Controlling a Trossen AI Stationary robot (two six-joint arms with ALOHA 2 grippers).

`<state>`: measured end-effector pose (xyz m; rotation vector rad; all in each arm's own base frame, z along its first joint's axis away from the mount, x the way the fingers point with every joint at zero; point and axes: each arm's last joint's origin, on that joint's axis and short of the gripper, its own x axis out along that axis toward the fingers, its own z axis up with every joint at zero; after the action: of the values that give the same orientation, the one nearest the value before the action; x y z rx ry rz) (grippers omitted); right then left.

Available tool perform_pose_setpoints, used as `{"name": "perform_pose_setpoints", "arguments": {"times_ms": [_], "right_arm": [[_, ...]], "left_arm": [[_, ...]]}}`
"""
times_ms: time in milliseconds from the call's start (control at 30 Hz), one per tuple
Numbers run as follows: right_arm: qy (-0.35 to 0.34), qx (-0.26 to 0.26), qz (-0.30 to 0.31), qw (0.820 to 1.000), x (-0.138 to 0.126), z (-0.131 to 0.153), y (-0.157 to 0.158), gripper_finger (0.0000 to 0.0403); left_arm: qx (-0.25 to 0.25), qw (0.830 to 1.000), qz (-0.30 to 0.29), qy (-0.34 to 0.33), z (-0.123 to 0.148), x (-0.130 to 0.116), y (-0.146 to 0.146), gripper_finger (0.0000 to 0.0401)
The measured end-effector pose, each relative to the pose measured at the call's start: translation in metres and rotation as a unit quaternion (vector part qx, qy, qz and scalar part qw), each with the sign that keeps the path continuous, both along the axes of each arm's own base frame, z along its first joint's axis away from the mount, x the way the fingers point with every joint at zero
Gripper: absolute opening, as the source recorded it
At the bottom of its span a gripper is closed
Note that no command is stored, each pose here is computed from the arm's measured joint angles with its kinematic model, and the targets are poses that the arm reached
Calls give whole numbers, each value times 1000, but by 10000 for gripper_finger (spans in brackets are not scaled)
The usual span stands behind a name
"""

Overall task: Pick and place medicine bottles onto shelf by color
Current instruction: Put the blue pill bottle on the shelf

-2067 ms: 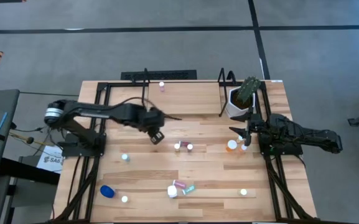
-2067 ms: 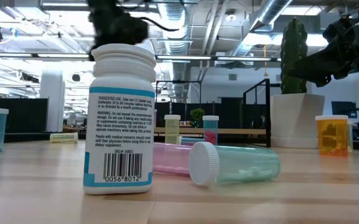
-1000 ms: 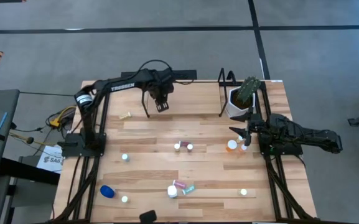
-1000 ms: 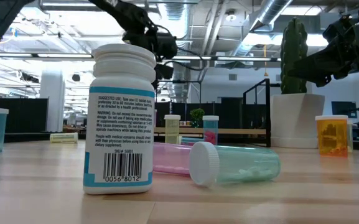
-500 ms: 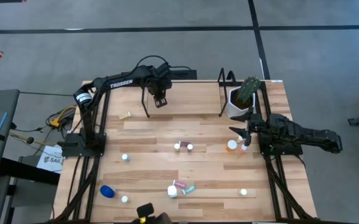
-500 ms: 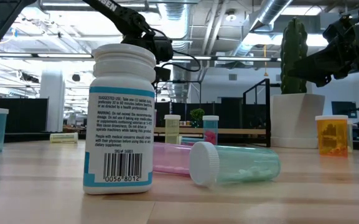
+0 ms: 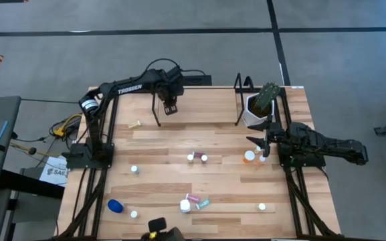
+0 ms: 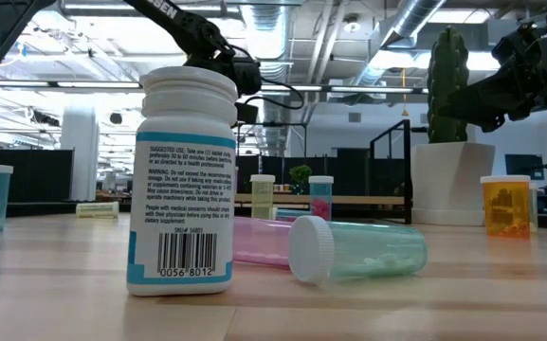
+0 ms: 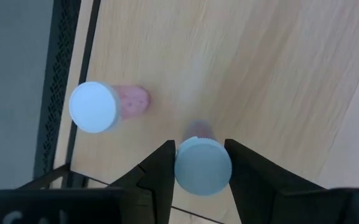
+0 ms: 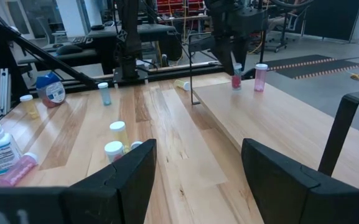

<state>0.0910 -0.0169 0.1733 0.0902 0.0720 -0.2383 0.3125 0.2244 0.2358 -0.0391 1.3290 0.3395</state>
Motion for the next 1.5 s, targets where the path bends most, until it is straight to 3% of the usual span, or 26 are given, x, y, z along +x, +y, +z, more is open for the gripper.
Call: {"name": "perform_pose_setpoints", "arguments": {"times_ms": [400, 1500], "right_arm": [[0, 0, 0, 1000, 0, 0, 0, 260], [0, 0, 0, 1000, 0, 0, 0, 260]], "left_arm": [[23, 995, -91, 16, 0, 1, 1, 120], [-1, 993, -117, 5, -1, -3, 5, 120]]}}
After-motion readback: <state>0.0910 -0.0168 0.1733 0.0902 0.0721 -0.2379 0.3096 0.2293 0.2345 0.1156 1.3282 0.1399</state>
